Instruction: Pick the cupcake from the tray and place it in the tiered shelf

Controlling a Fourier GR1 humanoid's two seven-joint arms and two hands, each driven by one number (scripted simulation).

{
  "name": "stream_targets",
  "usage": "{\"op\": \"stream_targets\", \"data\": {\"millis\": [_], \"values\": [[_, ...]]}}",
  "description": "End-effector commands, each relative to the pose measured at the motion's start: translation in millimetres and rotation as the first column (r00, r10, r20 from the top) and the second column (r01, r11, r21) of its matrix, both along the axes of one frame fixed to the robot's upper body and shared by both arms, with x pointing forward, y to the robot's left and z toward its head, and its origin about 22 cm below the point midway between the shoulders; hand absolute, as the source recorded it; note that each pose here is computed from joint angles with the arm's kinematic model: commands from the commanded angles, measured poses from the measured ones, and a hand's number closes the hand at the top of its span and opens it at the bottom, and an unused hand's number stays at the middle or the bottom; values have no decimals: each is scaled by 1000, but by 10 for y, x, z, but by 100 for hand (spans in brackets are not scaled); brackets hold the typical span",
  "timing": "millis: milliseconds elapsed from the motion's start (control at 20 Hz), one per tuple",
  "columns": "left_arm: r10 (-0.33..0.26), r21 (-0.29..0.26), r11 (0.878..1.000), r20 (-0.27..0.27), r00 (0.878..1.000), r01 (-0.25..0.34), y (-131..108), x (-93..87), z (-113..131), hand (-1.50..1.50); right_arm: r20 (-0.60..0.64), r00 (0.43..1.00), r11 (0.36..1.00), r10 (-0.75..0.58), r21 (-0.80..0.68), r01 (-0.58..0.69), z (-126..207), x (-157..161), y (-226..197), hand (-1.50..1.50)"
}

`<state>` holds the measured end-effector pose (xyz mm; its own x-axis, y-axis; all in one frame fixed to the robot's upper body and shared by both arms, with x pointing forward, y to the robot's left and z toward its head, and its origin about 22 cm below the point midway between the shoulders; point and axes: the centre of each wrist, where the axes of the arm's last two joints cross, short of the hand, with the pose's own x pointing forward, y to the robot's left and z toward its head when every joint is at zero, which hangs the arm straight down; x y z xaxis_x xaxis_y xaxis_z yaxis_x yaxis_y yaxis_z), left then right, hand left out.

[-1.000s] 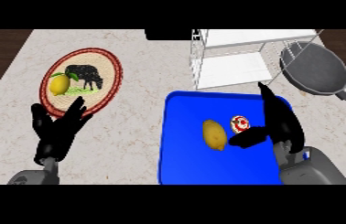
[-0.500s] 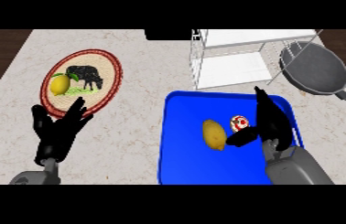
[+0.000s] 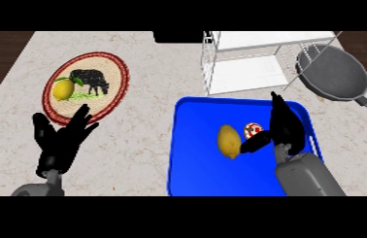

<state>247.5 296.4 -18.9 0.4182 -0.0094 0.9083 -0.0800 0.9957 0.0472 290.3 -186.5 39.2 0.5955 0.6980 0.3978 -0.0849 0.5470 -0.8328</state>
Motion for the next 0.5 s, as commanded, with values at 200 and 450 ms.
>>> {"op": "stream_targets", "data": {"millis": [200, 450], "values": [[9, 7, 1000, -28, 1000, -8, 9, 99, 87, 0, 5, 1000, 1000, 16, 4, -16, -323, 34, -27, -150], [-1, 19, 1000, -33, 999, 1, -39, 122, 57, 0, -172, 951, 963, 257, -32, -266, -513, 14, 112, 150]]}}
